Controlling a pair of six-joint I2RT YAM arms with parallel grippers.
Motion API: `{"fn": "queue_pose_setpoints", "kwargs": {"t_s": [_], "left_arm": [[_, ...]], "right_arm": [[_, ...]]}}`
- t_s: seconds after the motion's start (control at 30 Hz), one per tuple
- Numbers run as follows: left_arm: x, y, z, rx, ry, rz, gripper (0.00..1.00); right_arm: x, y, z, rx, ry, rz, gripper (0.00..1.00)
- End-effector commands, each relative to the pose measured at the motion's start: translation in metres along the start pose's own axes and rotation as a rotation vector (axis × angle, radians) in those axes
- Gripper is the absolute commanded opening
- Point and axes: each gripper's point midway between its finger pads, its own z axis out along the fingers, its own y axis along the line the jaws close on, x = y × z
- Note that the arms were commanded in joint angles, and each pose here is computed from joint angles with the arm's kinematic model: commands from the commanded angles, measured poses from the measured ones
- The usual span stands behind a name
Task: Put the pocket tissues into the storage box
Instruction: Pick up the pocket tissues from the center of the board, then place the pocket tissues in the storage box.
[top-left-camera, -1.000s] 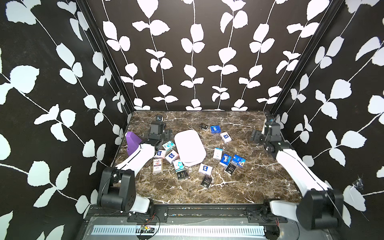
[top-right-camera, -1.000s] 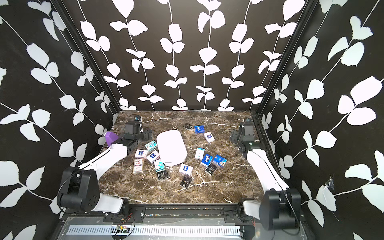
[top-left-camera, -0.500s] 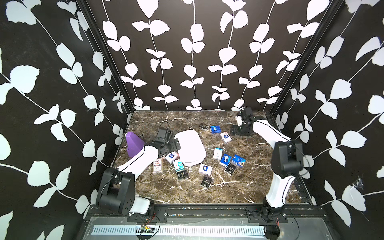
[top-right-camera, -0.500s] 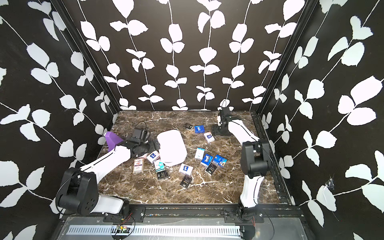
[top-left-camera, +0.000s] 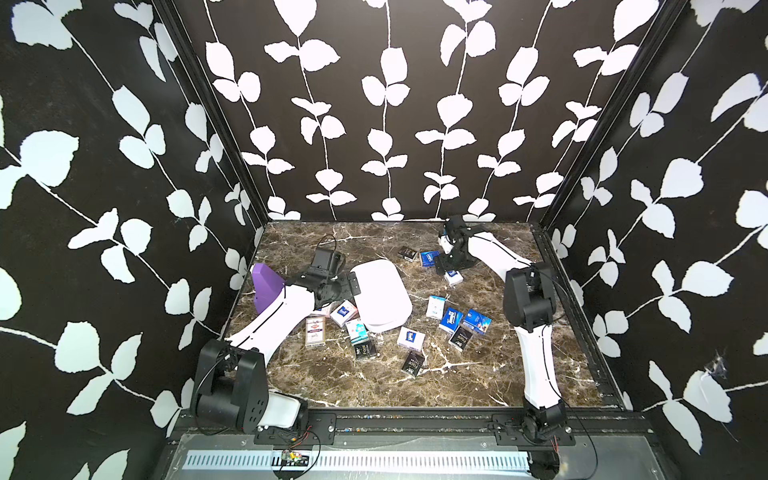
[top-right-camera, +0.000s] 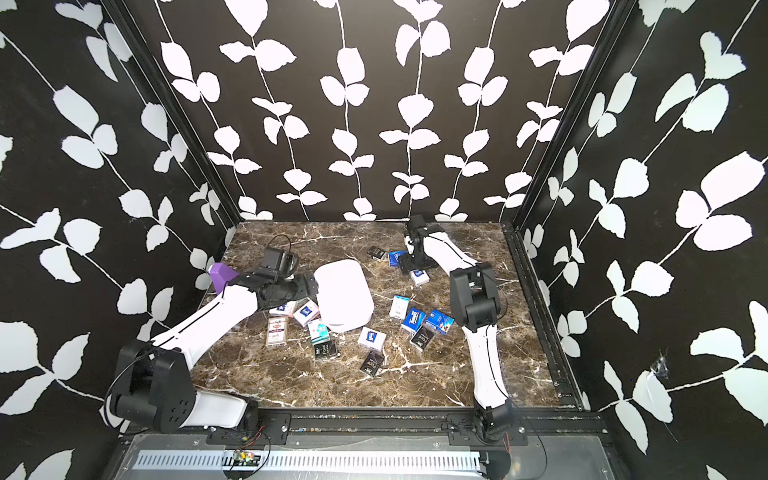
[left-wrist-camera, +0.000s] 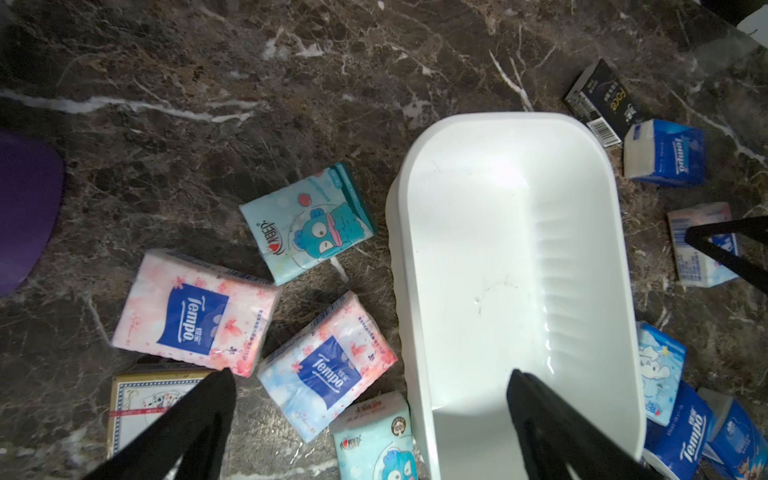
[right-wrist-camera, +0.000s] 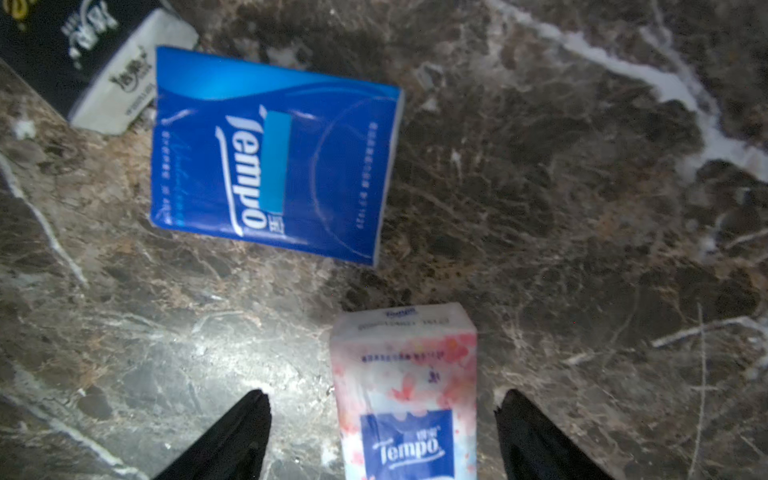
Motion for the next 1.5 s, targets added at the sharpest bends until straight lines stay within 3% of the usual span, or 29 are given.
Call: {"fn": "queue_pose_setpoints", "kwargs": {"t_s": [0.0, 0.2, 0.5, 0.77, 0.97, 1.2, 1.47], "left_arm": [[-0.005, 0.005, -0.009, -0.028, -0.004, 0.013, 0.99], [-0.005, 0.01, -0.013, -0.044, -0.016, 0.005, 0.99], [-0.002, 0.01, -0.005, -0.042, 0.003, -0.039, 0.99], [-0.005, 0.012, -0.011, -0.058, -0.004, -0.024, 0.99], [-0.001, 0.019, -0.016, -0.084, -0.012, -0.01, 0.99], [0.004, 0.023, -0.01, -0.09, -0.01, -0.027, 0.99], [0.01, 0.027, 0.002, -0.085, 0.01, -0.097, 0.99]], "right_arm": [[-0.002, -0.007, -0.007, 0.046, 0.026, -0.017, 0.86], [0.01, -0.012, 0.002, 0.074, 0.074, -0.045, 0.84], [0.019, 0.001, 0.014, -0.002, 0.092, -0.008, 0.68], [0.02, 0.004, 0.026, -0.026, 0.104, 0.044, 0.67], [0.023, 0.0, 0.029, -0.002, 0.116, 0.062, 0.55], [0.009, 0.005, -0.024, -0.02, 0.037, 0.18, 0.48], [-0.012, 0.067, -0.088, -0.185, -0.088, 0.285, 0.46]]}}
